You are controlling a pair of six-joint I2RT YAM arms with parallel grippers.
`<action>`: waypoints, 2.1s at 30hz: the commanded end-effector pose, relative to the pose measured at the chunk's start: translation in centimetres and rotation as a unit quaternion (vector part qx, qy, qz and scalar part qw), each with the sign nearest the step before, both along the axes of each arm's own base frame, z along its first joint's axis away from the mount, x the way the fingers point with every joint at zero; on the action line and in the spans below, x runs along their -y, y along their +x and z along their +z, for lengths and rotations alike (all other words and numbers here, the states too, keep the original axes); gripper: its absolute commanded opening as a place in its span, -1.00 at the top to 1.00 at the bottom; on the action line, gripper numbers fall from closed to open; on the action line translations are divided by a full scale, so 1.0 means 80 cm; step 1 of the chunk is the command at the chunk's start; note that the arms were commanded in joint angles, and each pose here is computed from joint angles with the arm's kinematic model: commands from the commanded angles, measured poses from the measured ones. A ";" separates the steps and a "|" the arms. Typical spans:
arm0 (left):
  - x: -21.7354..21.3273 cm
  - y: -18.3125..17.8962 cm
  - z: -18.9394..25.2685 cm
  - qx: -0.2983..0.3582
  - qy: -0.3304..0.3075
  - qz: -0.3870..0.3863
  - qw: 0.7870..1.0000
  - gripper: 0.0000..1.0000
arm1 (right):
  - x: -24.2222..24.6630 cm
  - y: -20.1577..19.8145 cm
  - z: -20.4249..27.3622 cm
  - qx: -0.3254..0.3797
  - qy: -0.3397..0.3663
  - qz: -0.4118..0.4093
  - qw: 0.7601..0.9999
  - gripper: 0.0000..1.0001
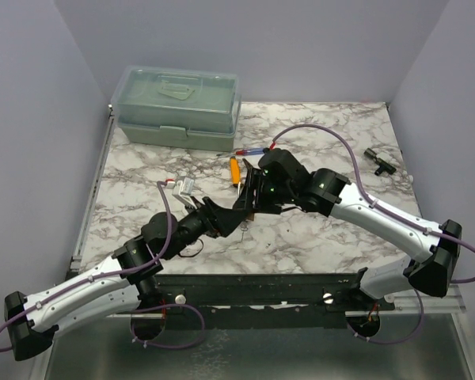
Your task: Unlock with the key
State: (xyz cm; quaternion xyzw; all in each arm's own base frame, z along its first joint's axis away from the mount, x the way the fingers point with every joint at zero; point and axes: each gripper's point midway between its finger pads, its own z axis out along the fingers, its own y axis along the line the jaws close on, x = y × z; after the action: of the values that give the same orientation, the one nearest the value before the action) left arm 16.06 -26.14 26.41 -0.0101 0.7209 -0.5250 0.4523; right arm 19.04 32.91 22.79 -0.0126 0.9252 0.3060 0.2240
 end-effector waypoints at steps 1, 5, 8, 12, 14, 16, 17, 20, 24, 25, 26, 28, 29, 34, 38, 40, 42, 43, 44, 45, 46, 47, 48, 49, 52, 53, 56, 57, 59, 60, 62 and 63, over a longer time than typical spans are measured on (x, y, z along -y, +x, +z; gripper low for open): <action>-0.010 0.007 -0.023 -0.014 0.023 0.027 0.999 -0.41 | -0.024 0.016 0.044 0.044 0.046 -0.009 0.998 0.99; -0.007 0.000 -0.026 -0.013 0.021 0.010 1.000 -0.41 | -0.028 0.018 0.048 0.046 0.049 -0.009 0.998 0.99; -0.008 -0.002 -0.024 -0.007 0.018 0.007 1.000 -0.41 | -0.030 0.017 0.048 0.046 0.048 -0.009 0.998 0.99; -0.013 0.001 -0.022 -0.001 0.015 0.017 1.000 -0.41 | -0.031 0.015 0.049 0.047 0.049 -0.004 0.998 1.00; -0.014 0.003 -0.023 -0.002 0.016 0.022 1.000 -0.38 | -0.034 0.013 0.049 0.047 0.050 0.001 0.998 0.99; -0.013 0.006 -0.025 -0.003 0.019 0.027 0.999 -0.31 | -0.036 0.011 0.047 0.046 0.048 0.004 0.998 0.99; -0.013 0.008 -0.026 -0.004 0.020 0.030 0.999 -0.28 | -0.037 0.010 0.048 0.046 0.049 0.006 0.998 0.99; -0.011 0.013 -0.026 -0.005 0.026 0.037 0.999 -0.14 | -0.040 0.007 0.048 0.046 0.051 0.010 0.998 0.99; -0.009 0.018 -0.027 -0.006 0.032 0.045 0.998 0.00 | -0.043 0.003 0.053 0.050 0.056 0.016 0.997 0.99; -0.009 0.019 -0.026 -0.006 0.032 0.046 0.998 0.05 | -0.044 0.002 0.053 0.051 0.057 0.018 0.997 0.99; -0.009 0.020 -0.026 -0.006 0.033 0.046 0.998 0.12 | -0.044 0.001 0.054 0.052 0.058 0.018 0.997 0.99; -0.008 0.020 -0.026 -0.006 0.034 0.047 0.998 0.37 | -0.044 0.000 0.056 0.053 0.061 0.020 0.997 0.99; -0.008 0.021 -0.027 -0.007 0.035 0.048 0.998 0.53 | -0.045 -0.001 0.057 0.053 0.063 0.022 0.996 0.99; -0.011 0.020 -0.027 -0.010 0.033 0.052 0.998 1.00 | -0.047 -0.006 0.063 0.061 0.081 0.033 0.994 0.97; -0.014 0.016 -0.017 -0.004 0.021 0.047 0.999 1.00 | -0.040 -0.005 0.074 0.080 0.096 0.028 0.992 0.10; -0.015 0.013 -0.010 0.000 0.011 0.043 0.999 1.00 | -0.031 -0.001 0.080 0.096 0.100 0.015 0.990 -0.37; -0.017 0.009 -0.002 0.004 0.001 0.039 0.999 1.00 | -0.020 0.002 0.087 0.111 0.101 0.001 0.989 -0.65; -0.019 0.006 0.001 0.005 -0.005 0.036 0.999 1.00 | -0.014 0.004 0.090 0.120 0.101 -0.007 0.988 -0.70; -0.020 0.004 0.005 0.006 -0.013 0.034 0.999 1.00 | -0.008 0.006 0.093 0.131 0.103 -0.015 0.986 -0.71; -0.022 0.002 0.009 0.007 -0.020 0.032 0.999 1.00 | -0.002 0.007 0.097 0.144 0.109 -0.020 0.983 -0.72; -0.023 -0.001 0.014 0.009 -0.028 0.029 0.999 1.00 | 0.002 0.007 0.102 0.156 0.120 -0.023 0.980 -0.73; -0.025 -0.004 0.019 0.011 -0.037 0.025 0.999 1.00 | 0.008 0.007 0.104 0.170 0.132 -0.025 0.976 -0.73; -0.027 -0.007 0.024 0.013 -0.046 0.022 0.999 1.00 | 0.012 0.004 0.111 0.188 0.153 -0.023 0.970 -0.72; -0.028 -0.010 0.030 0.016 -0.055 0.018 0.998 1.00 | 0.016 0.000 0.118 0.205 0.175 -0.018 0.963 -0.71; -0.033 -0.019 0.047 0.019 -0.083 0.007 0.996 1.00 | 0.029 -0.016 0.135 0.252 0.238 0.000 0.938 -0.60; -0.034 -0.022 0.052 0.021 -0.093 0.002 0.995 1.00 | 0.032 -0.021 0.140 0.263 0.253 0.007 0.931 -0.56; -0.034 -0.033 0.072 0.028 -0.122 -0.019 0.992 1.00 | 0.033 -0.040 0.150 0.286 0.278 0.047 0.916 -0.50; -0.034 -0.038 0.078 0.030 -0.130 -0.028 0.991 1.00 | 0.031 -0.044 0.155 0.291 0.286 0.060 0.911 -0.48; -0.031 -0.046 0.089 0.034 -0.144 -0.047 0.988 1.00 | 0.026 -0.053 0.159 0.294 0.295 0.084 0.905 -0.42; -0.031 -0.051 0.097 0.039 -0.155 -0.058 0.985 1.00 | 0.023 -0.055 0.158 0.292 0.294 0.090 0.906 -0.36; -0.029 -0.061 0.109 0.045 -0.173 -0.080 0.981 1.00 | 0.016 -0.056 0.157 0.286 0.293 0.101 0.907 -0.24; -0.028 -0.065 0.115 0.048 -0.180 -0.088 0.978 1.00 | 0.012 -0.058 0.158 0.284 0.296 0.109 0.905 -0.20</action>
State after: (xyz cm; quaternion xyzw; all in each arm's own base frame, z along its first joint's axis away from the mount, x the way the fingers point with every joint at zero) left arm 13.37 -23.88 29.43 -0.0287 0.6748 -0.5929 0.4385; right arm 15.59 30.57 33.40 -0.0870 0.7165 0.5374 0.4363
